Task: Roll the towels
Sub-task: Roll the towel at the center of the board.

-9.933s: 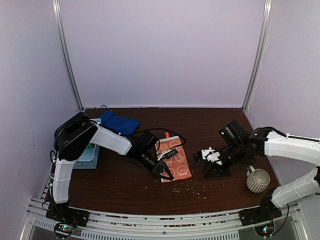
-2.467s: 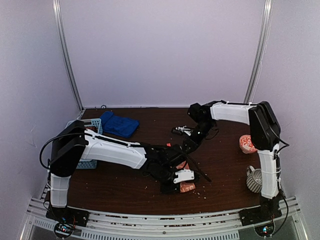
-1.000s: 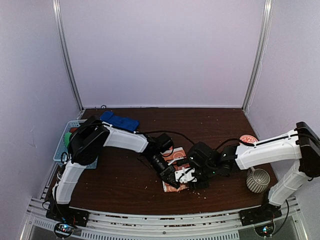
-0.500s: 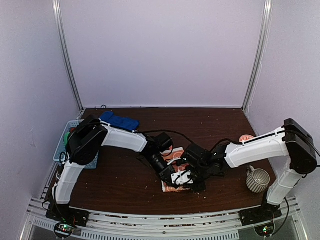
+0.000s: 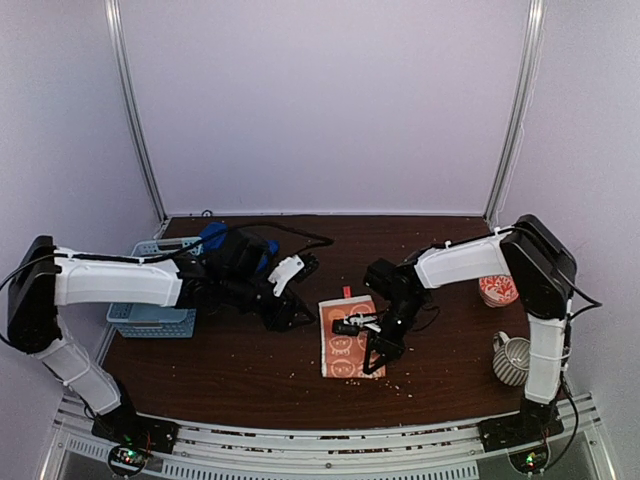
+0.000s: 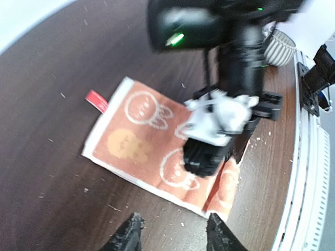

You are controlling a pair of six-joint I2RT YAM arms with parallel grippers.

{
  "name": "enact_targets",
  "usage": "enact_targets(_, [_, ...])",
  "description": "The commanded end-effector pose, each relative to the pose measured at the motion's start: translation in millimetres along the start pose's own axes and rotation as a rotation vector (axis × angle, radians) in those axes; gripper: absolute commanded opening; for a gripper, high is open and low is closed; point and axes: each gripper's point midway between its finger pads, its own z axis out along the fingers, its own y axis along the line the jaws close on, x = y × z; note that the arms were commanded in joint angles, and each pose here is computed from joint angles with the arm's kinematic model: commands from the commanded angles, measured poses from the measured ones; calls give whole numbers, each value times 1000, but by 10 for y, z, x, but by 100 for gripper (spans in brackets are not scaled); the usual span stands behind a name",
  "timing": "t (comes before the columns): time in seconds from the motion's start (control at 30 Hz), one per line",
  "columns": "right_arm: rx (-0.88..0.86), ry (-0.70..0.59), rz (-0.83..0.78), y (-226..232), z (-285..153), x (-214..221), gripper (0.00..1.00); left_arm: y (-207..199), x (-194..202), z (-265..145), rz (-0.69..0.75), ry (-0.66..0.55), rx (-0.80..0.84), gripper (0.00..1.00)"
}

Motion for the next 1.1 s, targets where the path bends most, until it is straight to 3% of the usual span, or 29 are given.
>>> enact_targets(0.0, [-211, 99, 256, -77, 126, 268, 0, -155, -320, -159, 276, -179, -160, 43])
enact_targets(0.1, [-318, 134, 348, -145, 162, 340, 0, -552, -246, -46, 486, -149, -153, 42])
enact_targets(0.23, [-370, 132, 363, -180, 194, 330, 0, -758, 85, 362, 665, 45, -121, 40])
enact_targets(0.33, [-340, 130, 358, -236, 203, 318, 0, -782, 224, 586, 681, 144, -73, 39])
enact_targets(0.87, [-327, 128, 341, -237, 177, 306, 0, -684, 537, 1134, 798, 273, -64, 39])
enact_targets(1.07, [-330, 126, 336, -223, 169, 306, 0, -634, 601, 1224, 801, 299, -78, 27])
